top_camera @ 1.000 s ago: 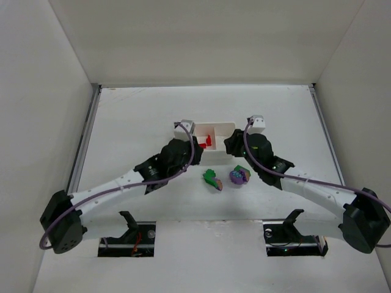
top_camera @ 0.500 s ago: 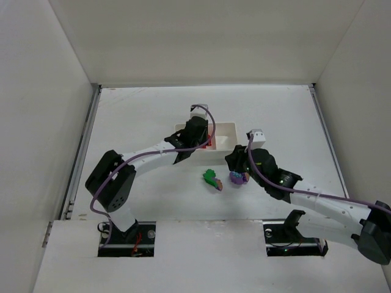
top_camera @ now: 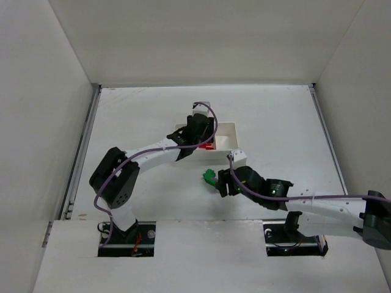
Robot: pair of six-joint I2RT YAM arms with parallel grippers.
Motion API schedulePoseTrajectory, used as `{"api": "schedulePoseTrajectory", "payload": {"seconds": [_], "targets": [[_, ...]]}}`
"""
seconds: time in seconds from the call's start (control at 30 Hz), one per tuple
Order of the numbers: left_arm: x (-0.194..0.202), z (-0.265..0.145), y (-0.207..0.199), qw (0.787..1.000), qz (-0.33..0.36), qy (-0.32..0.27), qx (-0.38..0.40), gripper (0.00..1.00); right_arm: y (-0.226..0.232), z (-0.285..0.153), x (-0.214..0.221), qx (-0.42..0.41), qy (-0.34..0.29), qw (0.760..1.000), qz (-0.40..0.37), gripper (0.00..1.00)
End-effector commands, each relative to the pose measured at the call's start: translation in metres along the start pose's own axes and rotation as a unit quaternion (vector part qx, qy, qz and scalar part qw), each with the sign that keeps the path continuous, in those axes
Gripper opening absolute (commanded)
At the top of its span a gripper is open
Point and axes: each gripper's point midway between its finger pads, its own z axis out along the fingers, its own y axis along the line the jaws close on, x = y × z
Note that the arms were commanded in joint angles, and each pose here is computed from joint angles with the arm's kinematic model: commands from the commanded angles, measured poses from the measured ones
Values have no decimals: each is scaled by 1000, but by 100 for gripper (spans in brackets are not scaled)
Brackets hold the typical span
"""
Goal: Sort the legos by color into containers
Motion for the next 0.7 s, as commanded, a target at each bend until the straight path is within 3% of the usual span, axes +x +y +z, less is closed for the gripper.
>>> {"api": "schedulePoseTrajectory", "payload": {"seconds": [0.0,0.27,0.67], "targets": [[-41,-29,-5,998,-36,-54,23,50,7,-9,5,2,11,1000,-16,70],[-23,-84,15,992,-110,-44,32,50,21,1,36,-3,71,996,-56,75],[75,-133,67,977,-204,64,-4,48,11,57,40,43,78,995,-53,72]]}}
